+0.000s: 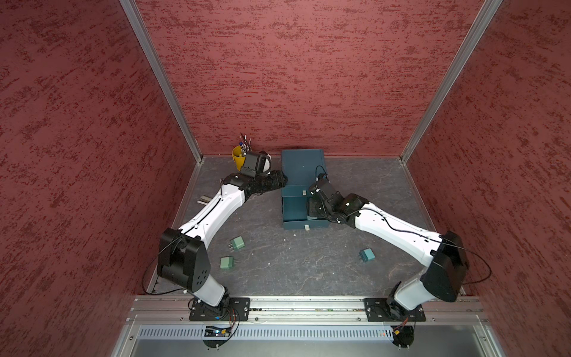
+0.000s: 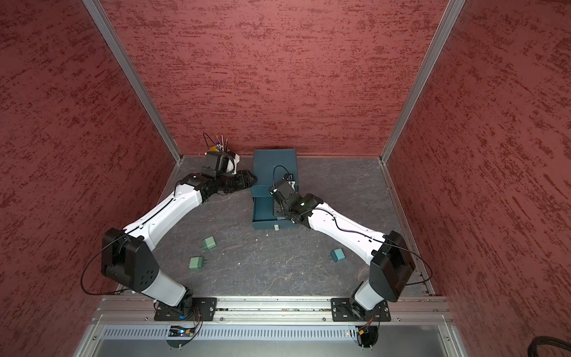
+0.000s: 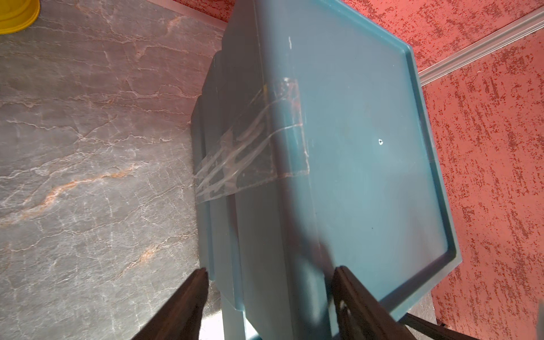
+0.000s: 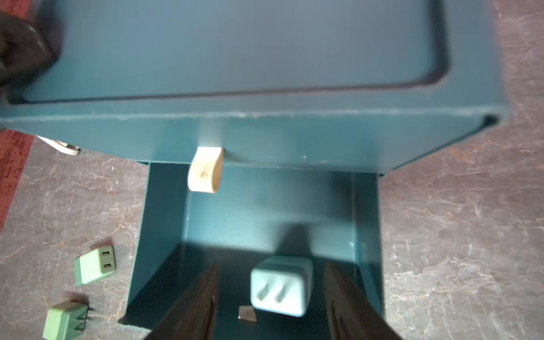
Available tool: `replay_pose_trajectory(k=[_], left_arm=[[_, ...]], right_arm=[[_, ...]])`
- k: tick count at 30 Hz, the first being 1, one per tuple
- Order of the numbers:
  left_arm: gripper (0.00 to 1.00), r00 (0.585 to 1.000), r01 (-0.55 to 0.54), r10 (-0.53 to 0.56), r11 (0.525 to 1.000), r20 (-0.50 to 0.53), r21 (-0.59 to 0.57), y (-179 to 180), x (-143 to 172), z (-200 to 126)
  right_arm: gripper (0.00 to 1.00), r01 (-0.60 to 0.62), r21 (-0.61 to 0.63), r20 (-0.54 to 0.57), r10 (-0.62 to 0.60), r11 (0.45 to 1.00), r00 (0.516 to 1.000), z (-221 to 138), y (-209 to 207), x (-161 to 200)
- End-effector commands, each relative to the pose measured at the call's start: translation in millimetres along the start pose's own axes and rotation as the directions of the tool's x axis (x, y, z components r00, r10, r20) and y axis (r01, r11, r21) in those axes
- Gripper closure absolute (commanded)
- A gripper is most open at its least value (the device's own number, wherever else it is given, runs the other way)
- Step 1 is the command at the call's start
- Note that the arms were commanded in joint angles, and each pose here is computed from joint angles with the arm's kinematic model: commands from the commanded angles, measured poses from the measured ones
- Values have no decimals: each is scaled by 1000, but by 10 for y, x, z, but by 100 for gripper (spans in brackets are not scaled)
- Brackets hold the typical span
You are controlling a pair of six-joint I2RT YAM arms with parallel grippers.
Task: Place the plugs into the drawer by color
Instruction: Place the plug in the drawer, then pick up the plug from the center of the board.
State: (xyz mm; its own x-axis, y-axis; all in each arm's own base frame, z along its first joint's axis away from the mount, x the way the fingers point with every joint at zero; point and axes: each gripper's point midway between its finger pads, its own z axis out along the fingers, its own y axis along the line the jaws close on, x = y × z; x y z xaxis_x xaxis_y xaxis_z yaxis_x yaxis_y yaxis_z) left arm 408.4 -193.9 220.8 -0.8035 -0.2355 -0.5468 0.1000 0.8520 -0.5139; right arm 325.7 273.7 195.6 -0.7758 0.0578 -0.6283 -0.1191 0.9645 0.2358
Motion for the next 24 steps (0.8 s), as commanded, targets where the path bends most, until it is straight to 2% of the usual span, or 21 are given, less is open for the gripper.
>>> replay_pose_trajectory(k=[1,4,7,10,12,16,20,24], left_arm=[[30,998,0,-4,998,-63,-69,215,195,34],[31,998,1,-5,997,-64,-71,218,193,35],[31,998,3,-8,997,-69,-71,220,202,42],[31,997,8,-13,998,-71,-70,220,213,40],[32,998,7,-12,998,-69,-68,213,209,28],[32,998,6,-11,998,-64,-68,195,183,5],[32,998,8,-12,998,-62,-65,172,167,-16],[32,998,8,-12,998,-63,-66,166,160,-26]], right_arm=[[38,6,46,80,-10,999,997,-298,-149,-159],[32,3,145,93,-17,989,996,-422,-504,-32],[27,-48,248,33,41,968,999,-396,-979,267],[10,-131,313,-18,143,941,990,-367,-1384,613],[4,-191,353,-34,217,916,976,-359,-1611,825],[3,-301,434,-43,353,849,935,-359,-1983,1167],[6,-407,438,-39,469,801,882,-306,-2133,1426],[10,-465,432,-45,533,773,845,-234,-2206,1581]])
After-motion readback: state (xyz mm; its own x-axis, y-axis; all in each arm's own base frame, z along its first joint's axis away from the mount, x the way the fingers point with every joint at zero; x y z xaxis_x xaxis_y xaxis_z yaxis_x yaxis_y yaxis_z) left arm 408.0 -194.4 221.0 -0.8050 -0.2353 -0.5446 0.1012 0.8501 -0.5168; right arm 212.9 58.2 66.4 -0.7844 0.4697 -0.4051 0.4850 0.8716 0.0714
